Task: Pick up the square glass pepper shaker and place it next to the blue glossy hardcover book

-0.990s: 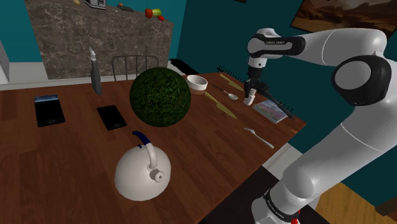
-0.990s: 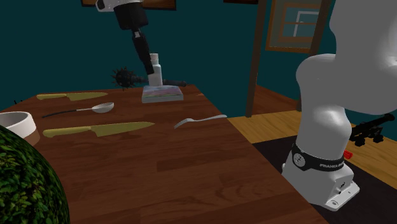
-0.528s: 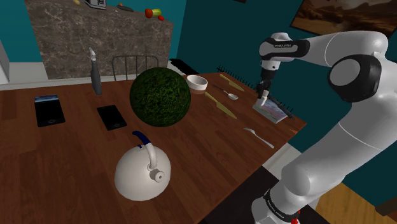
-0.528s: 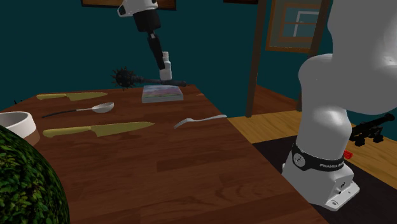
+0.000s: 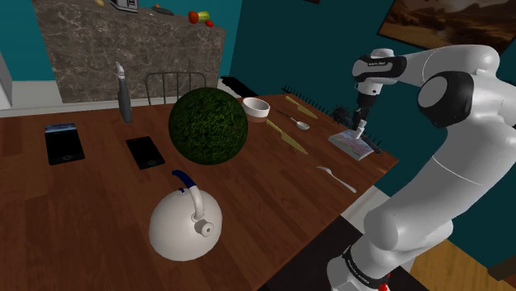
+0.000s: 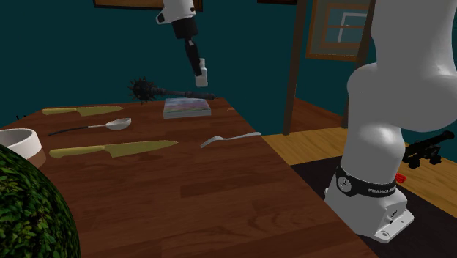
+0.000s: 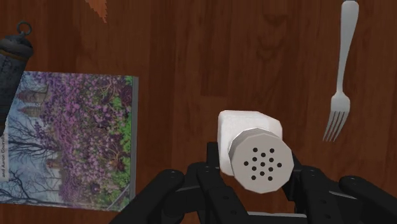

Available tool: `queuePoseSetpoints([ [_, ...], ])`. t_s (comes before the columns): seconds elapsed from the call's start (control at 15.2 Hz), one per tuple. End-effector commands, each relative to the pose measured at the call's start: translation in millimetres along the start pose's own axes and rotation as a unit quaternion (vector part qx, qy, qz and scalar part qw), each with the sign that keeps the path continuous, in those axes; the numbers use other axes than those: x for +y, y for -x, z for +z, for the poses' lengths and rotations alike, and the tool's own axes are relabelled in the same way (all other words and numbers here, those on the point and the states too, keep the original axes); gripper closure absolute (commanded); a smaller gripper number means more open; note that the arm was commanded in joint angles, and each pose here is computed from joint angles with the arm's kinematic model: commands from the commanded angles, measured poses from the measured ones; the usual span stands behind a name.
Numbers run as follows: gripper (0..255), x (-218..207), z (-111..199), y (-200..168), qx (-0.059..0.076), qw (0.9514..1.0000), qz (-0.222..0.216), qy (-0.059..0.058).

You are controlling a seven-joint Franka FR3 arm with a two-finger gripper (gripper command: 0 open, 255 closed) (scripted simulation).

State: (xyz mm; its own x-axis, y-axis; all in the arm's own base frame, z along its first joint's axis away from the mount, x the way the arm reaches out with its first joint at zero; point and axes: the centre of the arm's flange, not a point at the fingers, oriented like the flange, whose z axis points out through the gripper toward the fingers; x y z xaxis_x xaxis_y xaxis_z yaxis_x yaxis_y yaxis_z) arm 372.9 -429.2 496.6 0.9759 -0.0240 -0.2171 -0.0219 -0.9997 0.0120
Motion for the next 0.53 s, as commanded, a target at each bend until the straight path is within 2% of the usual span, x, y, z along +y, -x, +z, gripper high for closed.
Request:
queuePoseSetpoints([
  [0.0, 255, 24, 2, 12, 0.000, 1.0000, -0.001, 0.000],
  [0.46, 255, 107, 12, 51, 0.000, 1.0000, -0.001, 0.000],
])
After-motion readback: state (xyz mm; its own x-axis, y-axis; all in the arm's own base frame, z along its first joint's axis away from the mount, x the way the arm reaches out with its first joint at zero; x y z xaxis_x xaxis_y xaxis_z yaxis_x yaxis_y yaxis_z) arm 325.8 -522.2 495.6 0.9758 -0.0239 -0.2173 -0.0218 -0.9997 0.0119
